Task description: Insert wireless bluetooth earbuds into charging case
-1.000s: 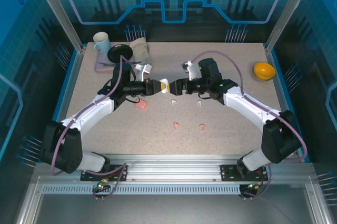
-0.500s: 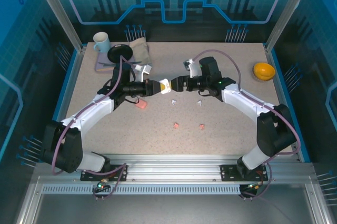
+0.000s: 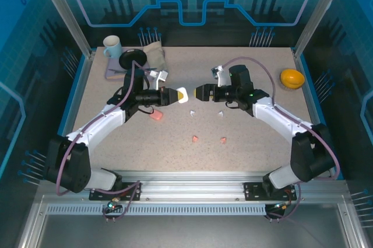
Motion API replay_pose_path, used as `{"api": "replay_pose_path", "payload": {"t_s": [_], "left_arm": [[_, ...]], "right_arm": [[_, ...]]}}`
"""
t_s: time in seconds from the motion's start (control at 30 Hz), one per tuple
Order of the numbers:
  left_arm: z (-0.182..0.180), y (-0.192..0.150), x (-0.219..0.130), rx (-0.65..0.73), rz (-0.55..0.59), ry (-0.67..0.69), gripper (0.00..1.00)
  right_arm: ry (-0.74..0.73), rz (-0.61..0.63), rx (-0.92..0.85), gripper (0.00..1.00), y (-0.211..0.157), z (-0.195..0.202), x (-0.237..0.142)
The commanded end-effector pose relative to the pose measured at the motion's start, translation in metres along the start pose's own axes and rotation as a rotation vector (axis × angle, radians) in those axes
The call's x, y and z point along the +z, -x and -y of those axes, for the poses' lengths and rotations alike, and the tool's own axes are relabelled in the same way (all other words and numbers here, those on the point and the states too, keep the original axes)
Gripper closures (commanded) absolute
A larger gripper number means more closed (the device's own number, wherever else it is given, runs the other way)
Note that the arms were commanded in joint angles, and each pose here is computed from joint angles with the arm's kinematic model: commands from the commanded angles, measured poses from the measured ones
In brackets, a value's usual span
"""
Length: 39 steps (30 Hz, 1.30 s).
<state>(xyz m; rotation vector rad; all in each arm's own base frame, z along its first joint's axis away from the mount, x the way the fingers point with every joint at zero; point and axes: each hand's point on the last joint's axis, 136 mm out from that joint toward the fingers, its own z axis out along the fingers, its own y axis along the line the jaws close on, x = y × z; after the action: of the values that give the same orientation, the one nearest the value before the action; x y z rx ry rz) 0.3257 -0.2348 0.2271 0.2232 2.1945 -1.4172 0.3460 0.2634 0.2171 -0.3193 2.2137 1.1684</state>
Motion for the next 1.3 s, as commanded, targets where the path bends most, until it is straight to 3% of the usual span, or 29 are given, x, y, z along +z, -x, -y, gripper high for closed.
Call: {"api": "replay_pose_path", "payload": {"t_s": [0.0,0.3,0.63,0.93,1.27], "left_arm": [[0.017,0.007,-0.004,0.050,0.005,-0.040,0.90],[0.018,0.009,-0.002,0.042,0.005,-0.043,0.90],[0.030,0.013,-0.008,0.063,0.017,-0.060,0.90],[0.036,0.014,-0.009,0.071,0.019,-0.070,0.90],[0.033,0.011,-0.008,0.072,0.008,-0.068,0.90]], "right_arm": [[0.079,0.025,-0.042,0.22,0.009,-0.032,-0.004],[0.098,-0.040,-0.057,0.23,-0.001,-0.041,0.029],[0.001,-0.050,0.050,0.26,-0.017,0.022,0.039],[0.020,-0.060,0.067,0.27,-0.017,0.024,0.047],[0.104,-0.013,0.090,0.29,-0.012,0.009,0.000]]}}
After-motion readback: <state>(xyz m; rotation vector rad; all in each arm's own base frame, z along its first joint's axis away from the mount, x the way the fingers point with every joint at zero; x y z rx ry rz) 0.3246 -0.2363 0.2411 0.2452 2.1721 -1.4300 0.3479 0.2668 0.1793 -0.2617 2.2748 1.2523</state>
